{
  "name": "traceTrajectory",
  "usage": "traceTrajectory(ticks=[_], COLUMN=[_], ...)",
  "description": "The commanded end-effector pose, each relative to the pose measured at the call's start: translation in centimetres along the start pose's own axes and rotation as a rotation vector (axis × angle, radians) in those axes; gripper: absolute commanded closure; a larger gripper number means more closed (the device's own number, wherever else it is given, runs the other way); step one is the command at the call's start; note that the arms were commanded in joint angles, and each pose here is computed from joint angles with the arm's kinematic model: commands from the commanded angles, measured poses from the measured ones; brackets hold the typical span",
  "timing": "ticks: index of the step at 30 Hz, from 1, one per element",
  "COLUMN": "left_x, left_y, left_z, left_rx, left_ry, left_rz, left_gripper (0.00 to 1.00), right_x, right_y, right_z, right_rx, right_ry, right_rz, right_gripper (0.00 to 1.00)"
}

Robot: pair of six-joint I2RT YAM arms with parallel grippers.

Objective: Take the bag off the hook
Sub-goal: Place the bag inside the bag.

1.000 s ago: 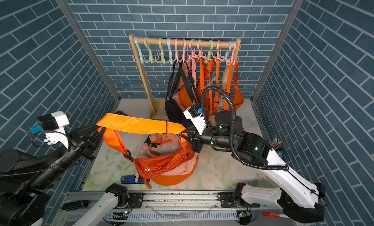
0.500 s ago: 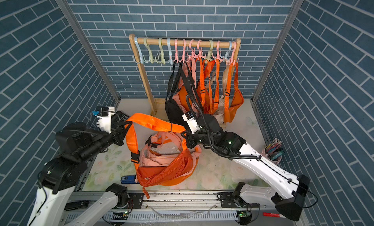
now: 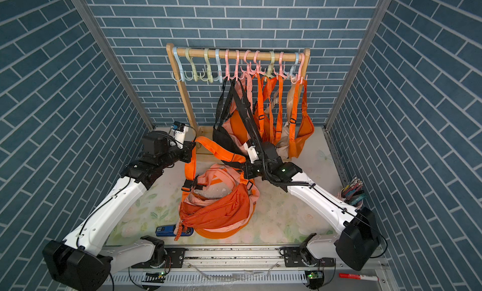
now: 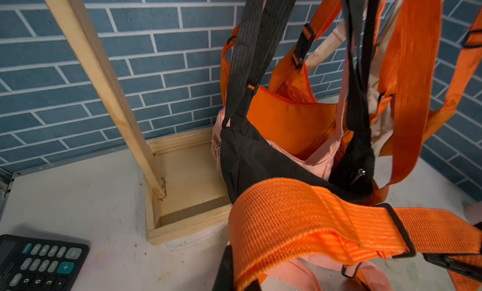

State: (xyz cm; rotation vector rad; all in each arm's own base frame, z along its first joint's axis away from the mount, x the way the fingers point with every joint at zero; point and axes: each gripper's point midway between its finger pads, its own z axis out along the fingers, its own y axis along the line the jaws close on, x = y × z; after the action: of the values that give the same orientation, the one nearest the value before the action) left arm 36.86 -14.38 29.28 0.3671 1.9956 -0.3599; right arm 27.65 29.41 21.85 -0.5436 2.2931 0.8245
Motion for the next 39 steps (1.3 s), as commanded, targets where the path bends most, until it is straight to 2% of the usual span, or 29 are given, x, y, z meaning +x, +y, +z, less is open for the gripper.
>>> traceTrajectory(ticks=[1, 8, 14, 16, 19, 22, 25, 26, 30, 32, 34, 37, 39], left_x=[0.1, 4.7, 7.6, 8.4, 9.2, 9.3, 8.0, 7.2, 3.6, 1.7, 0.0, -1.5, -1.9], left_y=[1.0, 2.2, 2.5, 2.6, 2.5, 2.4, 2.4, 2.2, 1.5, 1.2, 1.0, 1.0, 0.9], left_z=[2.0, 6.7, 9.5, 10.1, 10.6, 10.5, 9.4, 8.8, 5.4, 3.2, 0.8, -2.5, -4.2], left_rx=[-0.037, -0.055, -0.042, -0.039, -0.03, -0.026, -0.039, -0.039, -0.05, -0.059, -0.072, -0.098, -0.106], left_ry=[-0.033, 0.062, 0.158, 0.184, 0.204, 0.211, 0.173, 0.148, 0.051, -0.001, -0.049, -0.104, -0.126], left_rz=[0.065, 0.068, 0.042, 0.028, 0.005, -0.014, -0.035, -0.045, -0.059, -0.059, -0.052, -0.048, -0.045], left_gripper=[1.0, 1.0, 0.86, 0.78, 0.6, 0.52, 0.46, 0.44, 0.31, 0.19, 0.13, 0.05, 0.04], right_x=[0.9, 3.5, 4.0, 4.0, 3.9, 3.5, 3.0, 2.8, 1.5, 0.6, -0.5, -2.4, -3.6], right_y=[-1.0, -3.2, -4.0, -3.8, -3.7, -3.7, -3.8, -3.8, -3.1, -2.6, -2.0, -1.1, -0.6], right_z=[1.4, 4.5, 5.7, 6.0, 6.2, 6.0, 5.2, 4.8, 2.5, 1.2, -0.2, -2.2, -3.2], right_rx=[-0.016, 0.006, 0.016, 0.003, 0.0, 0.006, 0.027, 0.034, 0.048, 0.055, 0.058, 0.066, 0.071], right_ry=[0.006, 0.05, 0.048, 0.052, 0.057, 0.046, 0.032, 0.025, -0.006, -0.025, -0.05, -0.086, -0.104], right_rz=[0.037, 0.055, 0.052, 0.051, 0.044, 0.034, 0.025, 0.019, -0.017, -0.037, -0.059, -0.086, -0.101], right_gripper=[1.0, 1.0, 1.0, 0.9, 0.7, 0.53, 0.35, 0.32, 0.32, 0.32, 0.33, 0.35, 0.39])
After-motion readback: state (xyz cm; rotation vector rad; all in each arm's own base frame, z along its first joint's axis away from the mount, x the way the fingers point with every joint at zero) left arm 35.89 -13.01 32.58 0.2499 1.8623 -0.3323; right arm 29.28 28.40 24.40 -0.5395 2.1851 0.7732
